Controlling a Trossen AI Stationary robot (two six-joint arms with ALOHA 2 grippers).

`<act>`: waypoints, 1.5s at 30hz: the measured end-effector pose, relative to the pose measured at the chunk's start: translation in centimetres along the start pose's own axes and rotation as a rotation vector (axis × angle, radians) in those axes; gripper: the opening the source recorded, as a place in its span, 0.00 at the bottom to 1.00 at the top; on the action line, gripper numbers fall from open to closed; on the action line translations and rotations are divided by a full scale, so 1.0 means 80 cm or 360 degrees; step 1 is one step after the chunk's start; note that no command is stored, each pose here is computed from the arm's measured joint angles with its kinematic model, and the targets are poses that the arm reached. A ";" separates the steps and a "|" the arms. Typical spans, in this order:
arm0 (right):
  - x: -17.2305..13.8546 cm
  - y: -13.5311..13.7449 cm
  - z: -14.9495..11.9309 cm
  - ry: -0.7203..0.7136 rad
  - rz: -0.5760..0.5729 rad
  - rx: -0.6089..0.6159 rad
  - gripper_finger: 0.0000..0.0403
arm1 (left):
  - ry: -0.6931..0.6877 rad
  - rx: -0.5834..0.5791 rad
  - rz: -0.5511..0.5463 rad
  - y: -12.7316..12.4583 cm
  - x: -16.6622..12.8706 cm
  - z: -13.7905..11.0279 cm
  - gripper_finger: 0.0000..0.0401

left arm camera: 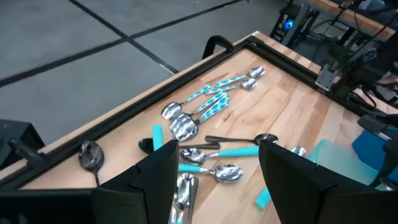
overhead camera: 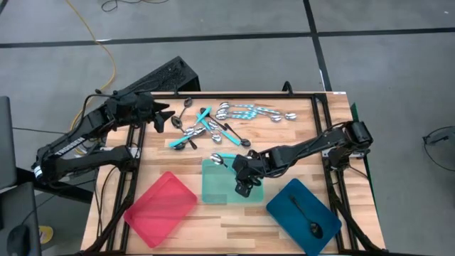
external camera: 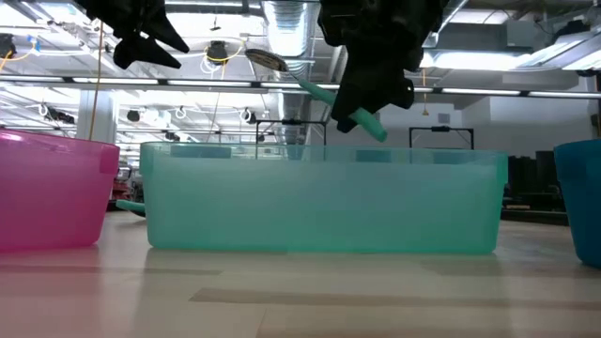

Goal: Sort silverware by color (type)

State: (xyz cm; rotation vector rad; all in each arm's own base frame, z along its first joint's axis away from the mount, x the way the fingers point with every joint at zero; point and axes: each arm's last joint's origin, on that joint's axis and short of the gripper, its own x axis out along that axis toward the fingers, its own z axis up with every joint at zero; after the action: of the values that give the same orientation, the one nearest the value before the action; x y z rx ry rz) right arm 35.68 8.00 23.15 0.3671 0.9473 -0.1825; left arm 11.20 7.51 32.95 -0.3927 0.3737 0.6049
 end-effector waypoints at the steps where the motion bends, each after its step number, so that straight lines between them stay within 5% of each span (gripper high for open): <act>1: 0.000 0.000 0.000 0.0009 0.0013 -0.0027 0.25 | 0.0013 -0.0023 0.0004 0.000 0.000 -0.001 0.51; 12: 0.008 -0.001 -0.006 0.0122 0.0064 -0.0276 0.25 | 0.0074 -0.0117 0.0025 0.002 0.000 -0.006 0.51; 26: 0.062 0.000 -0.018 0.0272 -0.0015 -0.0243 0.25 | 0.0081 -0.0152 0.0242 0.007 -0.001 -0.010 0.51; 40: 0.076 -0.005 -0.027 0.0443 -0.0150 -0.0189 0.25 | 0.0083 -0.0154 0.0251 0.008 -0.001 -0.010 0.51; 45: 0.075 -0.003 -0.030 0.0465 -0.0153 -0.0191 0.34 | 0.0082 -0.0154 0.0251 0.008 -0.001 -0.010 0.51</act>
State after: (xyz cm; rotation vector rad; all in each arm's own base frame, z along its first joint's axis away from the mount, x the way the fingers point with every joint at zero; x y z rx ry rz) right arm 37.25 8.72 16.89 0.2408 1.2597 -0.1615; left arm 10.60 7.58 32.14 -0.4750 0.4285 0.7699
